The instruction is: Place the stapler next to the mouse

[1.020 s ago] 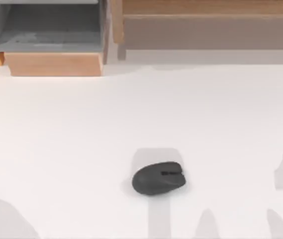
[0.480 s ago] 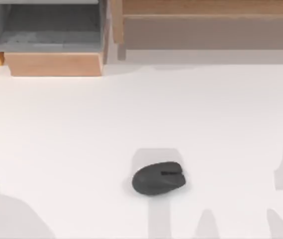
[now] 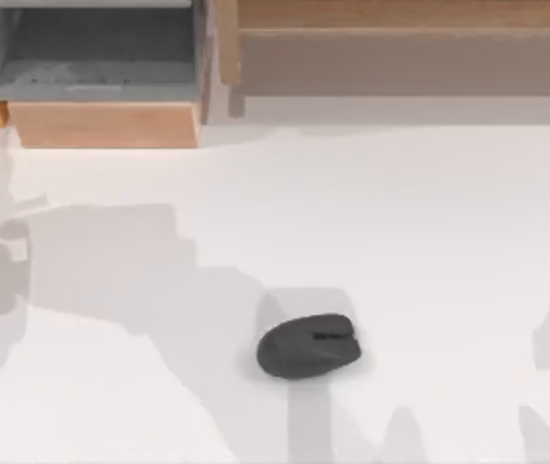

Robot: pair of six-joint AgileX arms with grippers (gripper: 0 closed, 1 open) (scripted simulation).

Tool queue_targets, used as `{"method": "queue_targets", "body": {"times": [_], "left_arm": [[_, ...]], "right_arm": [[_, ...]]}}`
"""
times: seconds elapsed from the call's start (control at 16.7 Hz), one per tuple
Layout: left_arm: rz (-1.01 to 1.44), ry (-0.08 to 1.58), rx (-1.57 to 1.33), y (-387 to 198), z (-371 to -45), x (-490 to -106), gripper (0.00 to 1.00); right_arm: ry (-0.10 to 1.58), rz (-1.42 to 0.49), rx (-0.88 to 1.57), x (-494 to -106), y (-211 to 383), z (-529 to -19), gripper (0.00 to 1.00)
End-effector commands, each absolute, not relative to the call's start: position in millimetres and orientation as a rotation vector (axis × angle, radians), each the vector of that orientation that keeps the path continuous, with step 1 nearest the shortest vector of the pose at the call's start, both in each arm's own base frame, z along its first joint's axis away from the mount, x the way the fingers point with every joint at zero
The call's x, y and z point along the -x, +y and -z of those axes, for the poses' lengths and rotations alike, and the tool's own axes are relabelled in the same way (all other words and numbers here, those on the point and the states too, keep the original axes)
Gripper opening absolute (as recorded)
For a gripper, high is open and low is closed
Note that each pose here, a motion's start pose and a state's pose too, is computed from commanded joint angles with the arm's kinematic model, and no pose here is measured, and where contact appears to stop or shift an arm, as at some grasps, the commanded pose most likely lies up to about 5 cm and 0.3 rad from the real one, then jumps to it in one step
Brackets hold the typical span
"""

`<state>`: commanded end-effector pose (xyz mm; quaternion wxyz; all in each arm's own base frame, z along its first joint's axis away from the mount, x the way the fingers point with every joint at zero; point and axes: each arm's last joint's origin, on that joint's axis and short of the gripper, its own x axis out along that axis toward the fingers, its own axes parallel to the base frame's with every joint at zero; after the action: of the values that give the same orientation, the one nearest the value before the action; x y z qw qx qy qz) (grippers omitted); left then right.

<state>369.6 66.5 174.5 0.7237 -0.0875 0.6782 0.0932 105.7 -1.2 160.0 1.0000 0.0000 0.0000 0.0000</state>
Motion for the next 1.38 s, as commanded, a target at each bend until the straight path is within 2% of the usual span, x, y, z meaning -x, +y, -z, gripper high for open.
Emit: {"method": "queue_targets", "body": {"times": [0.18,0.36,0.6,0.78,0.96,1.38], "left_arm": [[-0.145,1.534,0.133,-13,-169,-403,0.00],[-0.095,1.550,0.051,-106,-161,-419,0.00],[-0.054,1.486,-0.053,-224,-156,-410,0.00],[-0.037,1.394,-0.094,-289,-157,-392,0.00],[-0.028,1.329,-0.107,-320,-160,-380,0.00],[-0.027,1.323,-0.103,-320,-163,-380,0.00]], "right_arm": [[0.000,0.000,0.000,-106,-1,-160,1.00],[0.000,0.000,0.000,-106,-1,-160,1.00],[0.000,0.000,0.000,-106,-1,-160,1.00],[0.000,0.000,0.000,-106,-1,-160,1.00],[0.000,0.000,0.000,-106,-1,-160,1.00],[0.000,0.000,0.000,-106,-1,-160,1.00]]}}
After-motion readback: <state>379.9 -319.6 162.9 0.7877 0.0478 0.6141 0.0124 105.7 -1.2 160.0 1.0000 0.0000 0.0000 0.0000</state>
